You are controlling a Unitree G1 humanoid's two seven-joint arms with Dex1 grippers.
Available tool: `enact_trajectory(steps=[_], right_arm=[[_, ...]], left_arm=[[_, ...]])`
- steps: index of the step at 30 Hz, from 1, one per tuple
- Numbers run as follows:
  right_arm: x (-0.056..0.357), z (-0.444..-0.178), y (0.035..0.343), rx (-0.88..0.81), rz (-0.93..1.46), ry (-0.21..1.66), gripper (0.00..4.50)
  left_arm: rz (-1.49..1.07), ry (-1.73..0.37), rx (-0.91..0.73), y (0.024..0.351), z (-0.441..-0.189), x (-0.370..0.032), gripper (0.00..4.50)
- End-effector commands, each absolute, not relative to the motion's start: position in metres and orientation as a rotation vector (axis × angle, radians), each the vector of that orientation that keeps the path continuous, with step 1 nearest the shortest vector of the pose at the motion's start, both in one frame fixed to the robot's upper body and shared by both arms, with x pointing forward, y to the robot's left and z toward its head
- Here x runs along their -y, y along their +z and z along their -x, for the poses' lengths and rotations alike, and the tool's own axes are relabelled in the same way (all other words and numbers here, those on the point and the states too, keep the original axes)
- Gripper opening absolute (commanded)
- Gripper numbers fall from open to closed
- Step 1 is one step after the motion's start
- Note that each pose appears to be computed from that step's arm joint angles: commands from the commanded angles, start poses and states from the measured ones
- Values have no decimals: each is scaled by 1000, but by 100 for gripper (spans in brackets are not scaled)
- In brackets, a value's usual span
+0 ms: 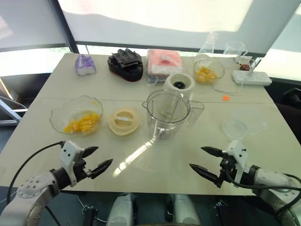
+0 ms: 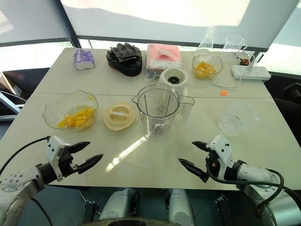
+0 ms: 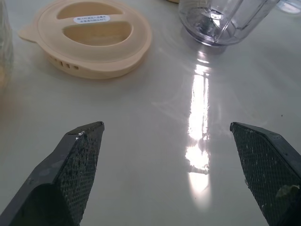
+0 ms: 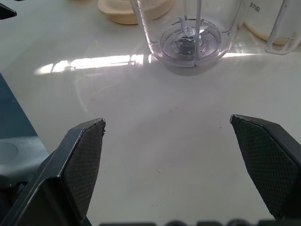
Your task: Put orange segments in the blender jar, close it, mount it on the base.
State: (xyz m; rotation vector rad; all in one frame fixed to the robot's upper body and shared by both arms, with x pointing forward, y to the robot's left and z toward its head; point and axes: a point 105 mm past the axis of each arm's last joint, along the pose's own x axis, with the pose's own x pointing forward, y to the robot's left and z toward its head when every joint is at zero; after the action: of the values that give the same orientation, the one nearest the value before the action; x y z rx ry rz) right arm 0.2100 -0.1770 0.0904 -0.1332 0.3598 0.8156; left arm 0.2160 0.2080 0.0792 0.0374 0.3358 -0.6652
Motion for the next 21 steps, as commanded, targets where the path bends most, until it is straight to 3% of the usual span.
enact_trajectory(steps=[1, 12, 16, 21], right_arm=[[170, -211, 100, -316, 144, 834, 449], [165, -211, 118, -284, 187, 860, 449], [142, -199, 151, -242, 229, 996, 449], [123, -194, 171, -224, 270, 1081, 449]], left_arm=[[-52, -664, -306, 88, -217, -209, 447], [-77, -686, -298, 94, -222, -210, 447], [-171, -759, -286, 123, -236, -222, 447], [-275, -716, -185, 189, -281, -252, 447]])
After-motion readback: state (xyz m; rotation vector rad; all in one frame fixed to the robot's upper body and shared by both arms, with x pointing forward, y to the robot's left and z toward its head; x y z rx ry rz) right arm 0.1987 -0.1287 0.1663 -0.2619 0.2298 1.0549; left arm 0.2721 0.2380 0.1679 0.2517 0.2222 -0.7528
